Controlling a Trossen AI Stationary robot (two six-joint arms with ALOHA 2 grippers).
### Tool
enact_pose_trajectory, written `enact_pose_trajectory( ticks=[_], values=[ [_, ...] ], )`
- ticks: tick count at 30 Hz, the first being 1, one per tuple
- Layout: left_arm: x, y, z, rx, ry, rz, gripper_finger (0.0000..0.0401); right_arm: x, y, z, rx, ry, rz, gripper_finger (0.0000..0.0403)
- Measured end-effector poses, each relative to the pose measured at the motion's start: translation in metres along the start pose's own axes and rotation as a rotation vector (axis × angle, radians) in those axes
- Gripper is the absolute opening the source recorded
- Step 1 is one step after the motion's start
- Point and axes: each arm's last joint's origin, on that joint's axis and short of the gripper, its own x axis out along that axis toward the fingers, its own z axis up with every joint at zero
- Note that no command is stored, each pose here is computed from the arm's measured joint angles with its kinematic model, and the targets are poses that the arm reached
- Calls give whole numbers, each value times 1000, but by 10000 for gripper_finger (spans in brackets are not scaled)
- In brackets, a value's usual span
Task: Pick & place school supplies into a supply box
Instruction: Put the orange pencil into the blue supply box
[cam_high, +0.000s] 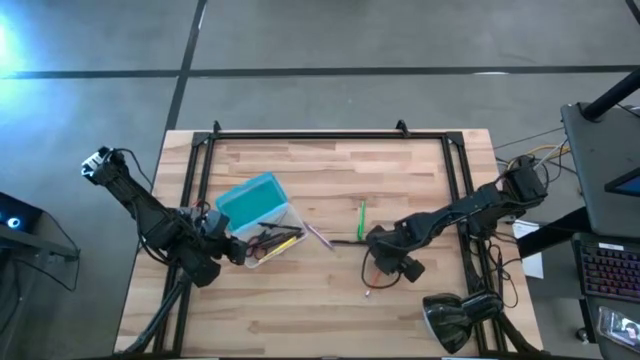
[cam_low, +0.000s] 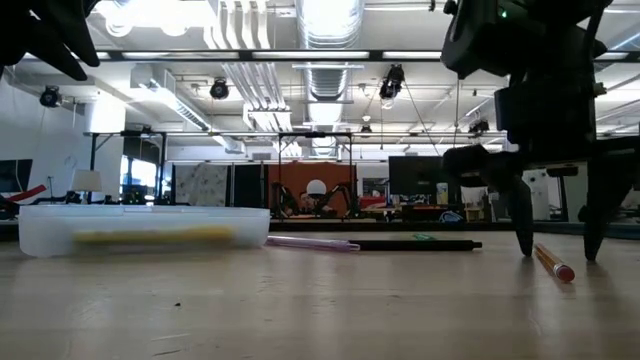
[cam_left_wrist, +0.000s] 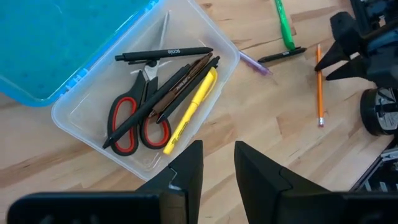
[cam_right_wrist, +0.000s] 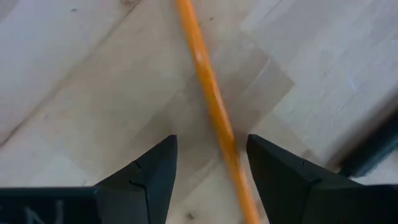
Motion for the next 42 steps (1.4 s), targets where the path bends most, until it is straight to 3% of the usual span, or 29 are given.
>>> enact_pose_trajectory(
  ticks=[14,20,30,34,42],
  values=[
    [6,-8,-6,0,25,-26,76,-7,-1,-1,62,-11,-44,138],
    [33,-28,-20,76,15,-54,76,-14,0,0,82,-47,-38,139],
    [65,-55,-46,90,79,-109,76,5,-2,-1,94,-5,-6,129],
    [71,-70,-53,145,86,-108,76,6,-4,4,170,-52,-22,108],
    [93,-95,-75,371,89,-78,76,3,-12,23,440,-231,-55,50]
  ],
)
